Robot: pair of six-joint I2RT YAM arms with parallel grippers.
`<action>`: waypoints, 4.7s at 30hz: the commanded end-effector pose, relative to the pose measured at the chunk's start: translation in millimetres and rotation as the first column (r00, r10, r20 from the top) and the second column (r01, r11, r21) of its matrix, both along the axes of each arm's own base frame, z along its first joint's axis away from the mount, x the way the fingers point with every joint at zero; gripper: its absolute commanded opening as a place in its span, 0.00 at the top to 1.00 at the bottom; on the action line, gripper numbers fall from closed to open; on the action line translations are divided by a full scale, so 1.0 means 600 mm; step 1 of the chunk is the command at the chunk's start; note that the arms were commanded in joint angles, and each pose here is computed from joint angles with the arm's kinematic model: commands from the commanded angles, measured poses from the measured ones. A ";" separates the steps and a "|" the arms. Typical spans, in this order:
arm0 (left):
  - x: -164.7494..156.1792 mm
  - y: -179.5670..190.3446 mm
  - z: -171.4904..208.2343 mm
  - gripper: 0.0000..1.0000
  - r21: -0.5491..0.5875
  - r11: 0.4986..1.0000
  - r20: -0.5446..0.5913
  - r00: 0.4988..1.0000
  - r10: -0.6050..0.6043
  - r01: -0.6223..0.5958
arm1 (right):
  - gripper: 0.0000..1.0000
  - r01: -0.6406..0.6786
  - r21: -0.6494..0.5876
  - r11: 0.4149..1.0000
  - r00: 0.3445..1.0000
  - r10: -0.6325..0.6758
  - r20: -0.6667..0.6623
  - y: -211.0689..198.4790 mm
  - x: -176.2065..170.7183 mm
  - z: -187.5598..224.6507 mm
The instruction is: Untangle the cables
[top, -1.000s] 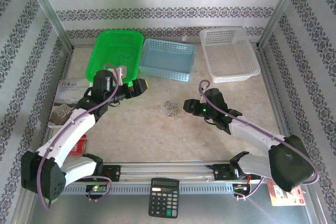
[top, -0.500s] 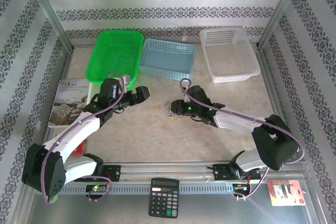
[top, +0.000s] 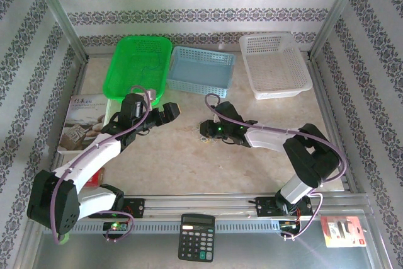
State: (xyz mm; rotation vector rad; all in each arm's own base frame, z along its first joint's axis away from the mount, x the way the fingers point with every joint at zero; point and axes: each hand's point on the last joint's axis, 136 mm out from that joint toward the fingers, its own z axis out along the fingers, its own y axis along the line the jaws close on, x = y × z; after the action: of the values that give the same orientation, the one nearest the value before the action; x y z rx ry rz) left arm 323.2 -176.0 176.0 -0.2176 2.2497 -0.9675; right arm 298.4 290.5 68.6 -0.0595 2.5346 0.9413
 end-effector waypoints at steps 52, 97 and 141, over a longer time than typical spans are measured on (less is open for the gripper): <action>0.017 -0.019 0.020 0.00 -0.014 1.000 0.037 0.999 -0.013 0.014 | 1.00 -0.131 0.175 0.976 0.977 0.097 0.191 -0.025 -0.009 0.100; 0.023 -0.013 -0.025 0.03 0.096 0.995 -0.045 0.999 -0.004 0.008 | 0.53 -0.057 0.063 0.996 0.973 0.041 0.228 -0.062 -0.017 0.082; 0.119 -0.049 -0.174 0.90 0.424 0.898 -0.167 0.985 -0.049 0.117 | 0.48 -0.126 -0.095 0.987 0.973 0.142 0.184 0.024 0.017 -0.009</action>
State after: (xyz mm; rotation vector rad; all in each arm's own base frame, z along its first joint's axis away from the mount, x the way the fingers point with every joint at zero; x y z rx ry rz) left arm 386.2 -192.0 51.4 -0.0452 2.6257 -0.4462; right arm 310.1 306.3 74.1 -0.3287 2.4083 0.8677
